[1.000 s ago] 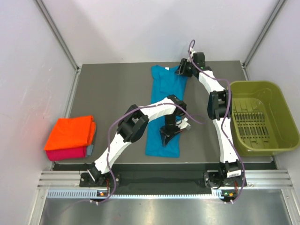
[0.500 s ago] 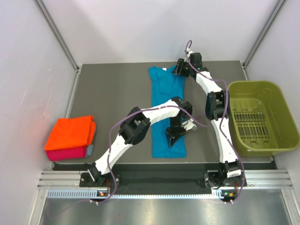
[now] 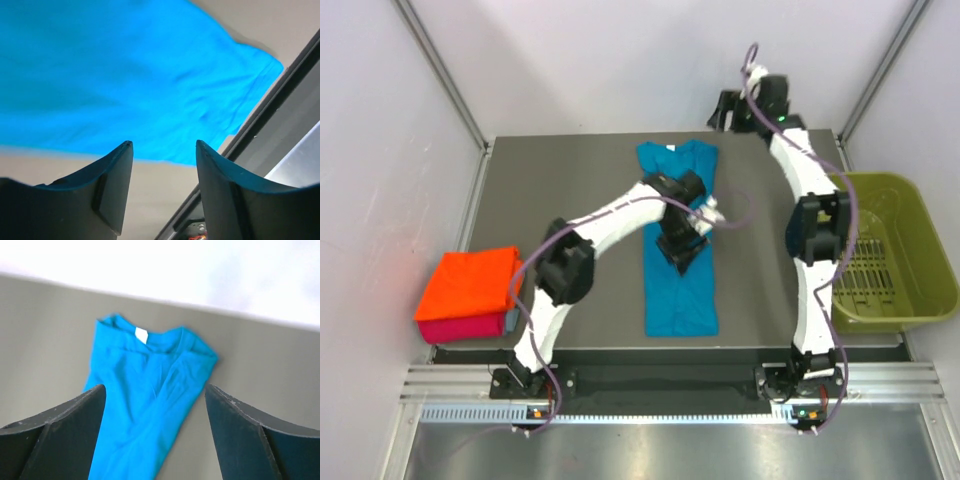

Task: Fold and stack the t-shirts
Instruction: Fold the tshirt

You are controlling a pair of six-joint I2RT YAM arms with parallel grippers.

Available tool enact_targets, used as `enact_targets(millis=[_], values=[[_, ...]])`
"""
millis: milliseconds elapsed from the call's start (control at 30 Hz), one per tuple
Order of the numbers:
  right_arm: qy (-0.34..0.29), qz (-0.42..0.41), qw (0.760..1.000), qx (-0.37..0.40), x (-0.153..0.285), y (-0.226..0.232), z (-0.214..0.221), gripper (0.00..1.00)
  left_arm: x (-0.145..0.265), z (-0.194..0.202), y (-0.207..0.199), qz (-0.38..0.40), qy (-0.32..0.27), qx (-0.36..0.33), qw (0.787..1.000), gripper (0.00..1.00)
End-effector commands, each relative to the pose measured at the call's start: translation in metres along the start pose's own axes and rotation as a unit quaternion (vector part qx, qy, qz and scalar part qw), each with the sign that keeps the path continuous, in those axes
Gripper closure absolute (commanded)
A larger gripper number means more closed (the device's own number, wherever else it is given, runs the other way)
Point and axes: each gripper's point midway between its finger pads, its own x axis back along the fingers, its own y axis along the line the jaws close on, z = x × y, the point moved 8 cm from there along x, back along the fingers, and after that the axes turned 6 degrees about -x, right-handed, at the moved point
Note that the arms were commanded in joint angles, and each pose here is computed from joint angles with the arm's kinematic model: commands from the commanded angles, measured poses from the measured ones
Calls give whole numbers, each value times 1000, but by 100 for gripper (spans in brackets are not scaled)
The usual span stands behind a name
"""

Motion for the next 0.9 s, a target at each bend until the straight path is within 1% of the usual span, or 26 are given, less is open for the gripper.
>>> enact_targets(millis=[0,33,67,100,133,167,200,233,267,300,333,367,400,433,467,500,533,567,600,633,700,733,767,800,833,867], values=[[-94,1,994,60,99,41,-73,20,82,1,-4,-72,-108,-23,991,42],[-63,14,997,34,102,32,-54,20,85,8,-4,-81,-107,-17,991,41],[-71,13,997,28,128,42,-57,20,91,12,-4,-90,-114,-13,989,41],[-24,14,1000,0,128,32,-25,21,106,17,-3,-115,-132,-9,985,40],[-6,12,999,-31,138,28,-12,21,103,26,-1,-121,-125,7,985,40],[-6,-1,999,-41,160,36,-7,22,106,30,0,-130,-128,19,983,39],[55,-20,995,-79,161,30,36,23,115,34,4,-143,-145,31,979,39],[73,-24,991,-110,171,26,51,24,113,41,5,-144,-144,65,977,39],[80,-49,988,-122,190,35,60,25,120,44,4,-151,-157,74,973,39],[125,-42,978,-159,194,27,100,26,123,48,8,-162,-162,95,969,39],[139,-44,973,-179,202,28,116,26,122,51,9,-166,-167,120,964,37],[136,-55,973,-180,217,37,124,27,123,52,8,-166,-175,144,960,37],[149,-67,967,-193,224,39,138,27,128,57,11,-167,-184,161,955,37],[176,-61,955,-229,229,37,170,27,123,62,12,-151,-188,202,949,37],[169,-69,955,-235,241,44,176,28,129,63,13,-141,-212,222,941,37],[194,-76,942,-262,247,45,202,29,132,69,21,-126,-232,255,930,39],[200,-81,937,-275,252,48,210,29,122,77,20,-84,-235,317,915,40],[197,-86,937,-276,260,52,215,29,129,75,19,-68,-271,332,901,41],[212,-77,931,-287,265,50,230,30,125,81,20,-53,-271,360,891,41],[227,-71,926,-294,271,51,240,30,116,85,17,-38,-257,379,888,40],[240,-64,923,-293,282,53,255,30,108,92,12,-23,-249,388,887,39],[258,-56,920,-290,289,53,264,30,93,103,10,-14,-226,407,885,40],[258,-51,923,-281,295,54,267,30,88,108,7,1,-220,416,882,40],[268,-43,920,-283,300,53,277,30,81,112,7,12,-217,426,878,40],[266,-38,922,-279,302,54,280,30,64,123,3,30,-195,452,870,40],[261,-31,925,-274,304,54,282,30,57,127,-2,60,-186,460,866,41]])
